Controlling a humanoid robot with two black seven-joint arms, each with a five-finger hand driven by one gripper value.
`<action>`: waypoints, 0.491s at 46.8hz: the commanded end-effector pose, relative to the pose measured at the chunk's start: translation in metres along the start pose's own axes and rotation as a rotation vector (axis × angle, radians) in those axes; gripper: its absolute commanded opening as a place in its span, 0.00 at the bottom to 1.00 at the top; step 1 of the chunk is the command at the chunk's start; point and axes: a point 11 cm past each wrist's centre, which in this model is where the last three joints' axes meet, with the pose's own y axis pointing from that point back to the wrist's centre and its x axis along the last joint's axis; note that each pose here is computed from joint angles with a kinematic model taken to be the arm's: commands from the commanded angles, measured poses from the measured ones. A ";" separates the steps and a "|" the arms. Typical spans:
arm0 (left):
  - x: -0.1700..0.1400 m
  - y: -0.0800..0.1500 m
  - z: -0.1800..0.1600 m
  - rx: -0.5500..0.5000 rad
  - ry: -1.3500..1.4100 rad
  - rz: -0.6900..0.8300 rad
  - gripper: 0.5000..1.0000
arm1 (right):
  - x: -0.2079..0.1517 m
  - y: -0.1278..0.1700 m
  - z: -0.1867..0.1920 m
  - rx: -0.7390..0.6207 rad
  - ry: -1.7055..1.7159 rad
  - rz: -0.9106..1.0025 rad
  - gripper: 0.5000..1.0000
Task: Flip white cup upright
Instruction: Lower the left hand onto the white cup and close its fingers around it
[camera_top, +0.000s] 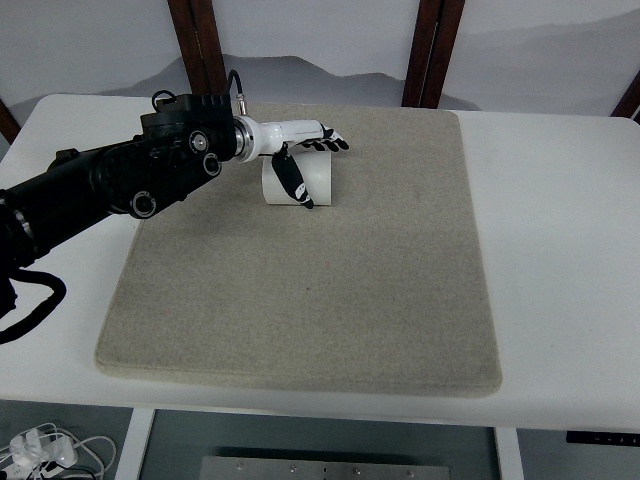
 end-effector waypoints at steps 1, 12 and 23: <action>-0.001 -0.002 0.000 0.008 -0.010 0.001 0.95 | 0.000 0.000 0.000 0.000 -0.001 0.000 0.90; -0.002 -0.004 -0.003 0.030 -0.044 0.001 0.80 | 0.000 0.000 0.000 0.000 0.001 0.000 0.90; -0.001 -0.004 -0.010 0.058 -0.061 0.006 0.55 | 0.000 0.000 0.000 0.000 0.001 0.000 0.90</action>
